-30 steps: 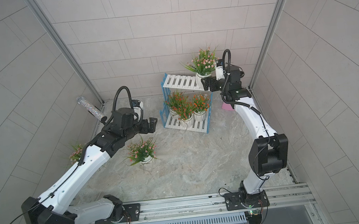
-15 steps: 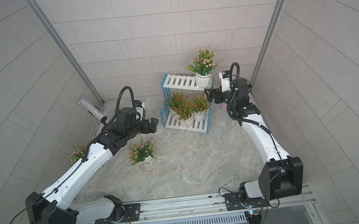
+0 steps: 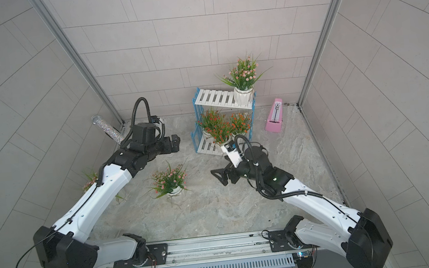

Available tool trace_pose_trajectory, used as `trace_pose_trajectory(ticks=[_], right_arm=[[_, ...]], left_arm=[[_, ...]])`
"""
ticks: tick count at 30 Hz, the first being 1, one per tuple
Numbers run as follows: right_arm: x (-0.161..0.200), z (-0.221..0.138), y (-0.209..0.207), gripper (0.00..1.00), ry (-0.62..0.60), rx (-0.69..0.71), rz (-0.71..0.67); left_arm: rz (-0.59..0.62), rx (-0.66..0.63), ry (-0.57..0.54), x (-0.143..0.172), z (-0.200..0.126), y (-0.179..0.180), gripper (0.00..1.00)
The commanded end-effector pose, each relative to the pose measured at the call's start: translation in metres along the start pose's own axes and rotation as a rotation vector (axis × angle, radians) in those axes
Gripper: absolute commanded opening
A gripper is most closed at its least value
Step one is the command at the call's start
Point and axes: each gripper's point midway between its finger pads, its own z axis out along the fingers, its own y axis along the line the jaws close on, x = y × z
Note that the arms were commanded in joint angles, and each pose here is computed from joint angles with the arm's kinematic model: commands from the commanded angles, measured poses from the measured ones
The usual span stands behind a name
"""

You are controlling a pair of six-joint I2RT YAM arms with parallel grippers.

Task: Place the baby's breath potted plants on the rack by color
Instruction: Pick up the baby's breath potted plant from the center of the board.

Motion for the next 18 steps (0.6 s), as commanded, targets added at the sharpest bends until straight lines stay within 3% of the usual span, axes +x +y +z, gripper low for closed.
trace_pose_trajectory(ticks=[1, 7, 13, 18], right_arm=[[0.019, 0.027, 0.017, 0.99, -0.02, -0.03, -0.104], [0.049, 0.086, 0.04, 0.99, -0.035, -0.126, -0.138], [0.066, 0.132, 0.059, 0.99, -0.111, -0.231, -0.119], [0.061, 0.165, 0.075, 0.99, -0.156, -0.282, -0.126]], left_arm=[[-0.078, -0.015, -0.009, -0.002, -0.015, 0.021, 1.0], [-0.164, -0.066, -0.033, 0.005, -0.024, 0.05, 1.0], [-0.193, -0.081, -0.042, 0.014, -0.023, 0.058, 1.0], [-0.202, -0.081, -0.056, 0.017, -0.025, 0.059, 1.0]])
